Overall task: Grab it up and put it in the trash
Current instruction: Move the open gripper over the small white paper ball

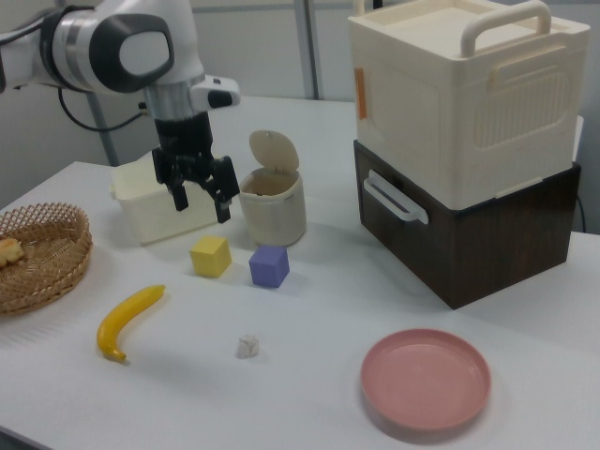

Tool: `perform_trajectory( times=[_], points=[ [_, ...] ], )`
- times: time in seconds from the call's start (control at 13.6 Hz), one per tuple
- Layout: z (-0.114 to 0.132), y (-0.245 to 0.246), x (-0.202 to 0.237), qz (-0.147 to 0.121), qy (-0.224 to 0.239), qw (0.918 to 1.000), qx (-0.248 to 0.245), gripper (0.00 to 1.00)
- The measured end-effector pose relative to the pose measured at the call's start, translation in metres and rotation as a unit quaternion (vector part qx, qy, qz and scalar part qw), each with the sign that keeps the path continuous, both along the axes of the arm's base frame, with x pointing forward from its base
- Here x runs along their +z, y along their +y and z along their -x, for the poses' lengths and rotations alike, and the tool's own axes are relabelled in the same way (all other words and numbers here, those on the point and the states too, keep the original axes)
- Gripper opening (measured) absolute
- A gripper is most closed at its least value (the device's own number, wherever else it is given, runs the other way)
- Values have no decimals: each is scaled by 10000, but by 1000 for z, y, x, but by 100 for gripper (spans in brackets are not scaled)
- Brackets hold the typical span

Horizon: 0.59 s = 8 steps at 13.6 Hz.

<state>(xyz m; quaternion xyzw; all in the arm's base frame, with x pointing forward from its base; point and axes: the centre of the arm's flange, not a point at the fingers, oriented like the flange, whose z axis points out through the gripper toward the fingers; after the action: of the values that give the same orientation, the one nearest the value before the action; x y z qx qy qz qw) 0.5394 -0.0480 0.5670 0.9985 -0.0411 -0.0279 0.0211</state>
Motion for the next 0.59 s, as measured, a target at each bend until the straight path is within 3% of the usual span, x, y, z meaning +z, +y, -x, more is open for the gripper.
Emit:
perform_trajectory(
  times=[0.22, 0.59],
  points=[
    [7, -2, -35, -11, 189, 9998, -8, 100],
    [10, -13, -135, 196, 99, 9997, 66, 100]
  ],
)
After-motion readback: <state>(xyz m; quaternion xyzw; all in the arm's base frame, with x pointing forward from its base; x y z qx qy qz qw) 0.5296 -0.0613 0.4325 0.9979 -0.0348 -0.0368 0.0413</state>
